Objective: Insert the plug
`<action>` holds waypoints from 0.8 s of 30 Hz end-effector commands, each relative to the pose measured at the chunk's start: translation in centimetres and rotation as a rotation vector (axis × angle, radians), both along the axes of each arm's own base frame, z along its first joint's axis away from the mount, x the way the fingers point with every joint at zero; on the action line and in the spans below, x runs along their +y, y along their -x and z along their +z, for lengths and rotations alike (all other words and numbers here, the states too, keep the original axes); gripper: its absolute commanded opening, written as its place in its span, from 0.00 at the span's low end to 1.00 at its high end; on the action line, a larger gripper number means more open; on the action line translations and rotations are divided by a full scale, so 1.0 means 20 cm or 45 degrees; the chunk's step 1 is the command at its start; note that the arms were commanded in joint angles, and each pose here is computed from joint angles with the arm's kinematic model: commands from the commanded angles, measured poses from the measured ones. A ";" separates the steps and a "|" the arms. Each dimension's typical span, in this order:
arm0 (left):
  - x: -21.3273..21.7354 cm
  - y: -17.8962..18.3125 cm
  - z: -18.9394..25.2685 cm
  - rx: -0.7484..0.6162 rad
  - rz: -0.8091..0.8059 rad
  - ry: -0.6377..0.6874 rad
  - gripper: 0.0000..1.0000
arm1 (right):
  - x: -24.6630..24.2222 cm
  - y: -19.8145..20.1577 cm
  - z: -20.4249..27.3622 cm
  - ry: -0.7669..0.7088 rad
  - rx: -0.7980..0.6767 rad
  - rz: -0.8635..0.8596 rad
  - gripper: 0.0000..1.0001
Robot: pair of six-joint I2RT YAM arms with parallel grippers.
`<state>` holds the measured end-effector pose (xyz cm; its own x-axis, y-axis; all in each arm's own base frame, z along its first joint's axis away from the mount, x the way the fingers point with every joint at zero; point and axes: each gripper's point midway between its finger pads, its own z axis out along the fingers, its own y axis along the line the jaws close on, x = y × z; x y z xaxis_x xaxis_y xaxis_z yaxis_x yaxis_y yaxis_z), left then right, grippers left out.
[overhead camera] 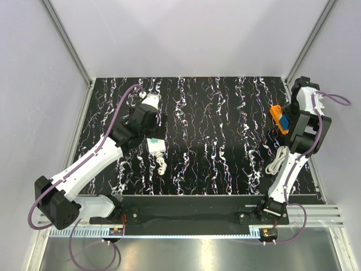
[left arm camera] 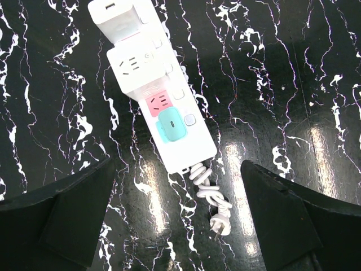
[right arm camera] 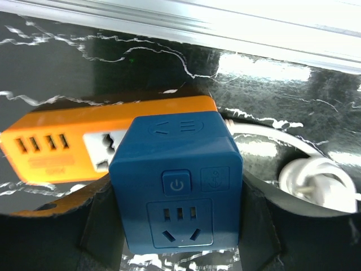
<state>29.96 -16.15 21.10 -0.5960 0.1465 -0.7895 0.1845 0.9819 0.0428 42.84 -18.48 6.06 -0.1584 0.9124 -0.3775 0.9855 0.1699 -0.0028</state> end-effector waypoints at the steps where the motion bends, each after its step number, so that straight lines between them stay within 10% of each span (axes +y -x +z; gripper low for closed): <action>1: -0.01 -0.04 0.11 -0.085 0.007 0.022 0.99 | -0.02 0.07 -0.02 0.038 0.044 -0.037 0.00; 19: 0.01 -0.04 0.10 -0.089 0.024 -0.004 0.99 | 0.02 0.10 -0.16 -0.025 0.076 -0.075 0.00; 21: 0.02 -0.04 0.09 -0.087 0.031 -0.014 0.99 | 0.01 0.01 -0.07 -0.029 0.000 -0.017 0.27; 22: 0.02 -0.05 0.10 -0.091 0.031 -0.011 0.99 | 0.00 -0.02 -0.01 -0.017 -0.032 -0.004 0.67; 24: 0.01 -0.05 0.10 -0.092 0.029 -0.010 0.99 | -0.03 -0.10 0.18 0.027 -0.117 0.010 0.84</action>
<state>30.10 -15.80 21.18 -0.5899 0.1571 -0.7921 0.1766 0.9822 0.0633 43.18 -18.48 6.13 -0.1263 0.9132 -0.3874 0.9882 0.1501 0.0316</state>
